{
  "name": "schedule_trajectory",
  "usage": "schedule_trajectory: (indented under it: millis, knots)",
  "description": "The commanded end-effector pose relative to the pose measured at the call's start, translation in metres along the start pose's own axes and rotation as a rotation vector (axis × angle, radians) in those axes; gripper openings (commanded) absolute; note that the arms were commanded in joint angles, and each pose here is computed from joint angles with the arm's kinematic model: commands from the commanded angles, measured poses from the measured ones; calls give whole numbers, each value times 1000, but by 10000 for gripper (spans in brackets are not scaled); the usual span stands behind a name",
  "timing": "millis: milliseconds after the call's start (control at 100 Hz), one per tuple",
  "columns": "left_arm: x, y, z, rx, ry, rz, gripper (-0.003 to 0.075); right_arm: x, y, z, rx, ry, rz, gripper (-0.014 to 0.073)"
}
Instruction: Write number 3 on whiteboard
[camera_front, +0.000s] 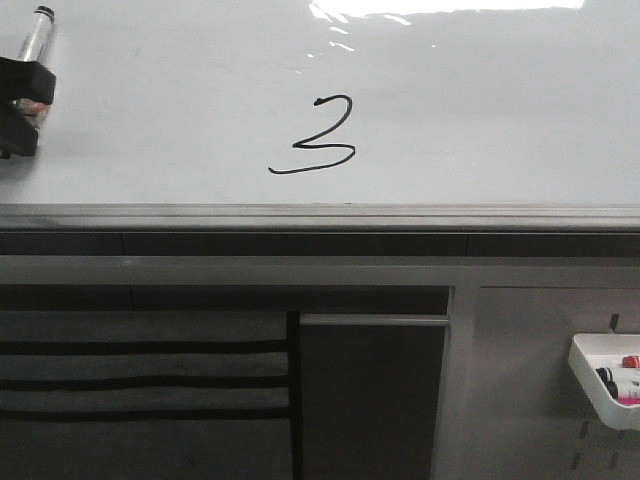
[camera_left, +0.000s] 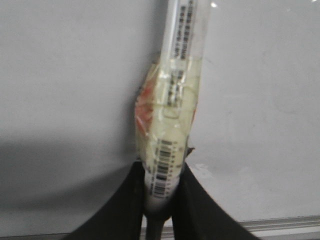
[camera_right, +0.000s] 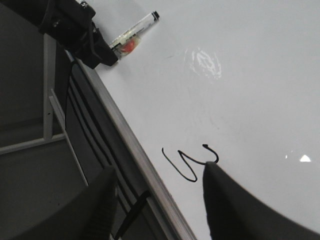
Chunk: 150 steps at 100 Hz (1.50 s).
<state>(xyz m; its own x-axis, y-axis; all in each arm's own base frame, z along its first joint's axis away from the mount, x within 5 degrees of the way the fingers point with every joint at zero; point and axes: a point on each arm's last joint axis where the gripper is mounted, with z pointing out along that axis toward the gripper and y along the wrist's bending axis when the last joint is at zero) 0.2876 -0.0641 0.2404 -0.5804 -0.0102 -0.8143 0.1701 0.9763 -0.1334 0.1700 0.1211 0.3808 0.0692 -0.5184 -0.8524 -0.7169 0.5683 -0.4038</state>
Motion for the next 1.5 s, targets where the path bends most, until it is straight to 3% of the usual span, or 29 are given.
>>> schedule_trajectory:
  millis: [0, 100, 350, 480, 570, 670, 840, 940, 1100, 1280, 1380, 1490]
  knots:
    - [-17, 2, -4, -35, -81, -22, -18, -8, -7, -3, 55, -52, 22, 345]
    - [-17, 2, -3, -41, -82, -7, 8, -4, -5, -1, 46, -44, 40, 345]
    - [-19, 3, -5, -51, -95, 57, 319, 1, -1, 0, 13, -23, 110, 345]
    - [-28, 0, -21, -42, -144, 137, 393, 1, 1, -5, -14, -6, 215, 340]
    - [-35, -5, -41, -12, -180, 202, 391, 5, -1, -12, -17, 38, 283, 340]
    - [-39, -13, -76, 34, -204, 360, 391, 13, -8, -27, 7, 159, 378, 340]
    - [-30, -26, -142, 145, -189, 504, 391, 32, -23, -65, 184, 446, 590, 339]
    - [-17, -28, -179, 182, -168, 495, 391, 42, -22, -84, 283, 538, 704, 337]
    - [-3, -18, -229, 75, -260, 341, 318, 47, -7, -104, 357, 402, 715, 219]
    - [19, -13, -245, 16, -356, 302, 119, 53, 13, -126, 446, 137, 661, -76]
    - [27, -10, -240, 4, -406, 280, -20, 58, 19, -131, 491, 19, 630, -74]
    - [30, -9, -232, 27, -493, 177, -18, 64, 23, -132, 509, -26, 619, -74]
